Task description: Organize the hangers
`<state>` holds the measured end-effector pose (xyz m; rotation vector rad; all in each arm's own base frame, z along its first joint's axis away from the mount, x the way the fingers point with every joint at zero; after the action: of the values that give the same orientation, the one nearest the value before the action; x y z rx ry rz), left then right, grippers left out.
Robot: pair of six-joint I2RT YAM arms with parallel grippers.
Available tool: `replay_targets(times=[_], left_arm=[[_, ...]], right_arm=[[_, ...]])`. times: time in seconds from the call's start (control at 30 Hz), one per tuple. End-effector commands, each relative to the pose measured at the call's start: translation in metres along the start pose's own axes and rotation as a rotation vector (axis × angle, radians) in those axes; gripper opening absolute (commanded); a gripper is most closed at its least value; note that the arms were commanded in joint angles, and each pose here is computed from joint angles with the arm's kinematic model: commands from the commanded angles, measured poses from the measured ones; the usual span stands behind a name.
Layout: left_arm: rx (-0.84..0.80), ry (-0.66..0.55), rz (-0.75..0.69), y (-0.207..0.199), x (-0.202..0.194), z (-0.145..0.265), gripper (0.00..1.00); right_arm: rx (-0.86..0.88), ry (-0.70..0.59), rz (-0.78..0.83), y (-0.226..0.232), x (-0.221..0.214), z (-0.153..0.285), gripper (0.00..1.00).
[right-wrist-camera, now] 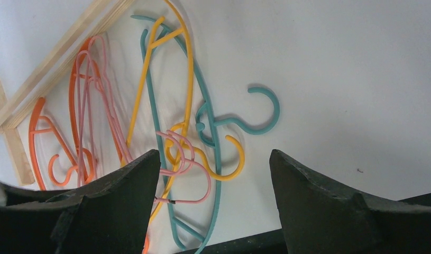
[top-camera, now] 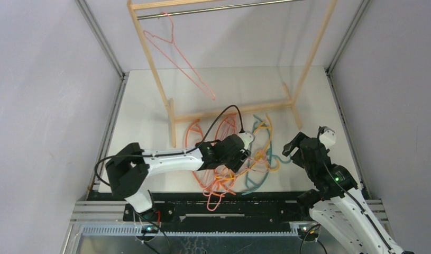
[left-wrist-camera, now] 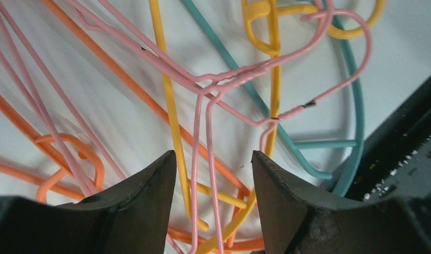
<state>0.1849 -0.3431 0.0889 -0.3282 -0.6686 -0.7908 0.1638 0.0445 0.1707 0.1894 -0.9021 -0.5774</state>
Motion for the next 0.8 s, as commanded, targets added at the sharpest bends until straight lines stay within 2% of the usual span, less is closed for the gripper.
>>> replay_targets(times=[0.0,0.27,0.43,0.6,0.77], left_arm=[[-0.006,-0.069,0.03,-0.009,0.012,0.029,0.59],[-0.037,-0.064,0.007,-0.029,0.008,0.029,0.59],[-0.006,-0.087,-0.065,-0.029,0.035,0.016,0.6],[0.023,-0.084,-0.07,-0.019,0.05,-0.004,0.6],[0.049,-0.05,-0.052,-0.001,0.043,-0.022,0.59]], right_arm=[[0.01,-0.006,-0.024,0.005,0.002,-0.002,0.84],[0.016,-0.003,-0.023,0.005,0.002,-0.001,0.84],[0.021,-0.015,-0.024,0.003,0.003,0.002,0.83],[0.029,-0.022,-0.04,0.001,0.004,0.005,0.83],[0.031,-0.021,-0.048,0.002,0.004,0.006,0.83]])
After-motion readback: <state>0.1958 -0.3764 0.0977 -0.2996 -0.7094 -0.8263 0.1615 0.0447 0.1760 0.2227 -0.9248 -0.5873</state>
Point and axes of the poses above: each gripper's point midway between its finger pads, its own z axis back along the fingers, its own y axis along the line the jaws close on, x = y × z, the point moved 3 cm from there along z, back along the fingers, and after that the axes turned 2 degrees about -z, right-handed, at the moved point
